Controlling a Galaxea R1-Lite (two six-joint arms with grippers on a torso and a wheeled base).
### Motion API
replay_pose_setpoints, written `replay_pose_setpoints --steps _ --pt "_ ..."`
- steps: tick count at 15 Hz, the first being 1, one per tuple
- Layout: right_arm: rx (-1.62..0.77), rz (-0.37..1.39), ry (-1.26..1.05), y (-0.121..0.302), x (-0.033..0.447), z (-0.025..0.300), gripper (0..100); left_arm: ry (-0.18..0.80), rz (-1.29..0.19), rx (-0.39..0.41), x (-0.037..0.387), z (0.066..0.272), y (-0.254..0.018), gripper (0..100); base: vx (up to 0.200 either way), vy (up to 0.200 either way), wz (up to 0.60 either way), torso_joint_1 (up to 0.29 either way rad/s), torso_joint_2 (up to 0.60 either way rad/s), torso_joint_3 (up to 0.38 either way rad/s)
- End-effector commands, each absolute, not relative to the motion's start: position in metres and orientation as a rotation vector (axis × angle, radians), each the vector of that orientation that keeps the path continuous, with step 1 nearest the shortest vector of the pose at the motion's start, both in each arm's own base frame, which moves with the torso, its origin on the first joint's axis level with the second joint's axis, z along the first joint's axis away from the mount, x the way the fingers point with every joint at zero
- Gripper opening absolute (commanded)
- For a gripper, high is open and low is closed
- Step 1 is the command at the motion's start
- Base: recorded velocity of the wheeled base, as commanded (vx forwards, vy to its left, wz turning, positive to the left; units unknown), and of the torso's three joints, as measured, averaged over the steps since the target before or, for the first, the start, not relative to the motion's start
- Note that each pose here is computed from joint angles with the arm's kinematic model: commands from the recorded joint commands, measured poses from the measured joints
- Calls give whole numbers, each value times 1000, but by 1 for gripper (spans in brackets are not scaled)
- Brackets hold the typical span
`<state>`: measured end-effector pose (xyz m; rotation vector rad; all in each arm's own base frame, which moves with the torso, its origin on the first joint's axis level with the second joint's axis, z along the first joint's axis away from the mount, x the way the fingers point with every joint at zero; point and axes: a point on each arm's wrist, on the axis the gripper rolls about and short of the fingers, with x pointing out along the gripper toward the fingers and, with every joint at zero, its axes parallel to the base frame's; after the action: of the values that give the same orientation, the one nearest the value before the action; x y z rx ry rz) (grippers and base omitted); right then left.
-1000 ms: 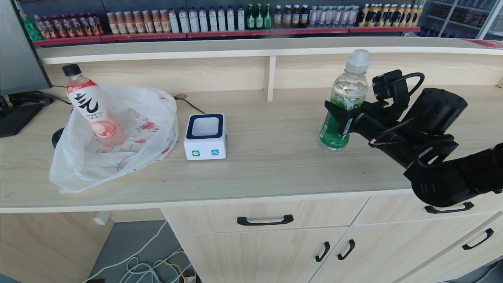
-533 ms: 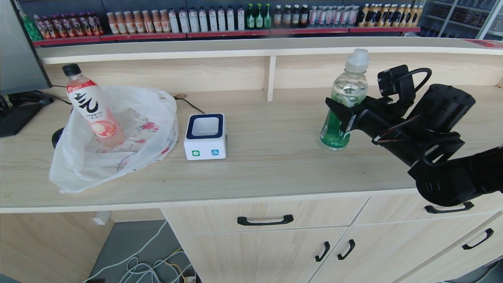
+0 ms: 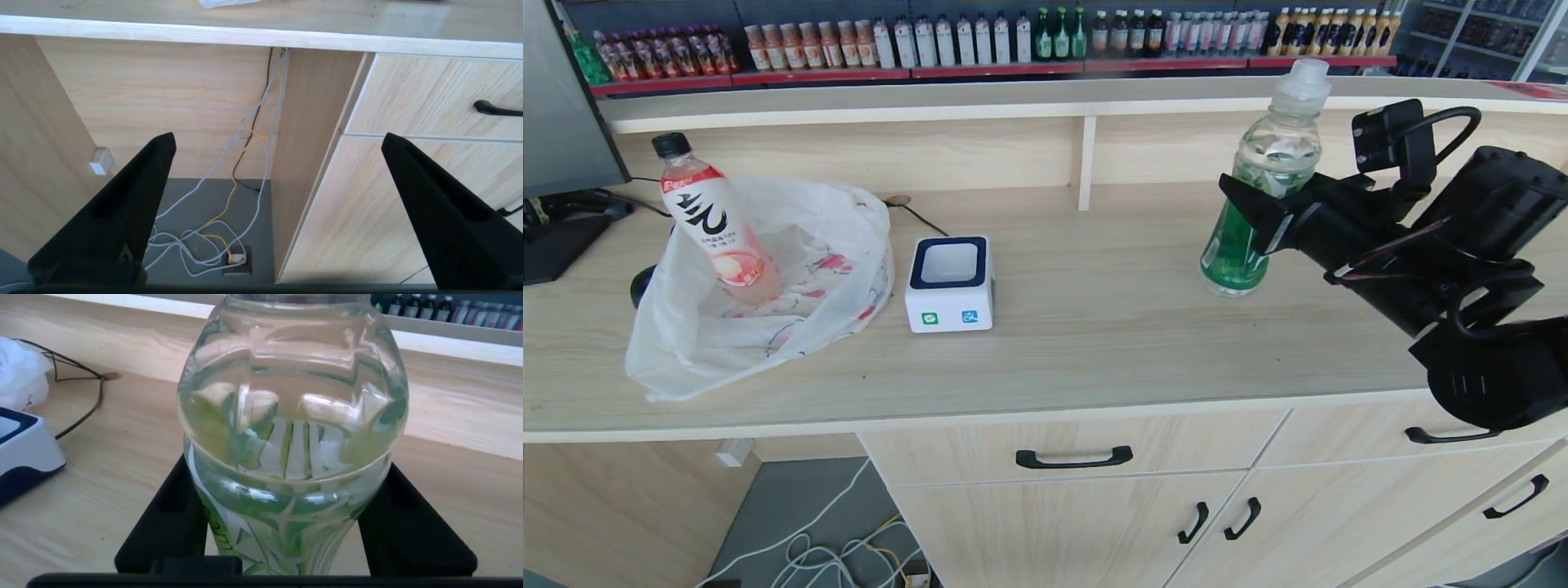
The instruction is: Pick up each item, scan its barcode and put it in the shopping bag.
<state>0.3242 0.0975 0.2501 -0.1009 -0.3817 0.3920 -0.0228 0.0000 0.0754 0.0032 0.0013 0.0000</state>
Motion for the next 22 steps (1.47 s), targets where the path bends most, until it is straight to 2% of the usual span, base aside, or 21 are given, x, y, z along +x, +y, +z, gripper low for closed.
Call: replay_pose_setpoints --steps 1,5,9,11,15,17,22 --pt "-52 402 -413 91 298 266 0 0 0 3 -23 75 0 100 0 0 0 0 0 0" --pt "13 422 -368 78 254 260 0 0 0 3 -23 75 0 100 0 0 0 0 0 0" --pt "113 469 -398 67 213 269 0 3 0 3 -23 75 0 100 0 0 0 0 0 0" --pt "136 478 -373 63 197 261 0 2 0 3 -23 75 0 100 0 0 0 0 0 0" --pt "174 613 -263 71 151 225 0 3 0 3 -23 75 0 100 0 0 0 0 0 0" --pt "190 656 -218 76 145 215 0 3 2 3 -23 75 0 100 0 0 0 0 0 0" --pt "310 718 -163 86 146 215 0 2 0 3 -23 75 0 100 0 0 0 0 0 0"
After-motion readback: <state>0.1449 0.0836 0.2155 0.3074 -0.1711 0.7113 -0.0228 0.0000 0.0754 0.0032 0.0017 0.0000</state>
